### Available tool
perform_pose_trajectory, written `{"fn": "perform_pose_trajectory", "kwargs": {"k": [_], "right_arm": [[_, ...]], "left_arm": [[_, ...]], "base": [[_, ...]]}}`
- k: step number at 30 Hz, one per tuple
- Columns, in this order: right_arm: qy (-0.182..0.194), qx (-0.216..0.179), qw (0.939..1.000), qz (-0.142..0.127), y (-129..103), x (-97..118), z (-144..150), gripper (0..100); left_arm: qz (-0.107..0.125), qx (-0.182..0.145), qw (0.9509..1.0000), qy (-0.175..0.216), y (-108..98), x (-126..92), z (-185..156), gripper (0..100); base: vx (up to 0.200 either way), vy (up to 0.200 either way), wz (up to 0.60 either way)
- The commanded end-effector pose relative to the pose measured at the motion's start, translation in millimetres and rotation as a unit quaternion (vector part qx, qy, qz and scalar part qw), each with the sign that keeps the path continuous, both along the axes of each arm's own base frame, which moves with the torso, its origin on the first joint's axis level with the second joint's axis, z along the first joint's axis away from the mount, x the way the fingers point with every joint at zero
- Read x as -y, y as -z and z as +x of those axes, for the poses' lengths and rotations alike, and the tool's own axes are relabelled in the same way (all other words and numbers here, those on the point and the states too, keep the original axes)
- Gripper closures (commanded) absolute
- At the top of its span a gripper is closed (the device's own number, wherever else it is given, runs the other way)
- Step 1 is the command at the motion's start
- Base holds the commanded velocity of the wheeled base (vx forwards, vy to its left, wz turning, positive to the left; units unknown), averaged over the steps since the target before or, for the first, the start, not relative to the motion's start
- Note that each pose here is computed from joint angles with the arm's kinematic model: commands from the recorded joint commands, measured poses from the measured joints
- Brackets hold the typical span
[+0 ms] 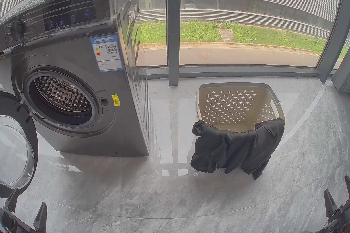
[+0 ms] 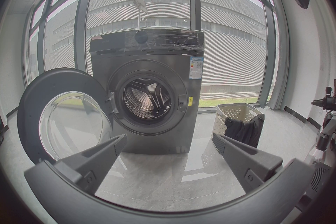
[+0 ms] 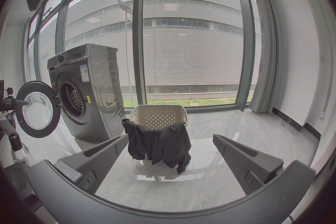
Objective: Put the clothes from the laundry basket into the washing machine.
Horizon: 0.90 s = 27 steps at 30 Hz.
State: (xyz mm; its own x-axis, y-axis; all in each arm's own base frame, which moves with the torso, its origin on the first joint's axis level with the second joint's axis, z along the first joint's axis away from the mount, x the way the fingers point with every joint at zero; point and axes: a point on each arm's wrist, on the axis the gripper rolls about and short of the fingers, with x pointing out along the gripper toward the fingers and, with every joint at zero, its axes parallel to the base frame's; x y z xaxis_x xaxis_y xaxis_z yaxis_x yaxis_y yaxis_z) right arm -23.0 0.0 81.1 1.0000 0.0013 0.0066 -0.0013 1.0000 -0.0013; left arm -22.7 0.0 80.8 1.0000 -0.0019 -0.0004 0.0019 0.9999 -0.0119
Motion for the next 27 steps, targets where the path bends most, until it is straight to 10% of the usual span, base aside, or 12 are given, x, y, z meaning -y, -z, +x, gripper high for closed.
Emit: {"fn": "perform_pose_trajectory", "kwargs": {"k": [1, 27], "right_arm": [[0.000, -0.003, 1.0000, 0.000, 5.1, 0.0, 0.5, 0], [0.000, -0.003, 1.0000, 0.000, 5.1, 0.0, 0.5, 0]], "left_arm": [[0.000, -0.001, 1.0000, 0.000, 4.8, 0.0, 0.0, 0], [0.001, -0.001, 1.0000, -0.001, 4.8, 0.0, 0.0, 0]], "base": [[0.000, -0.200, 0.00], [0.000, -0.085, 0.00]]}}
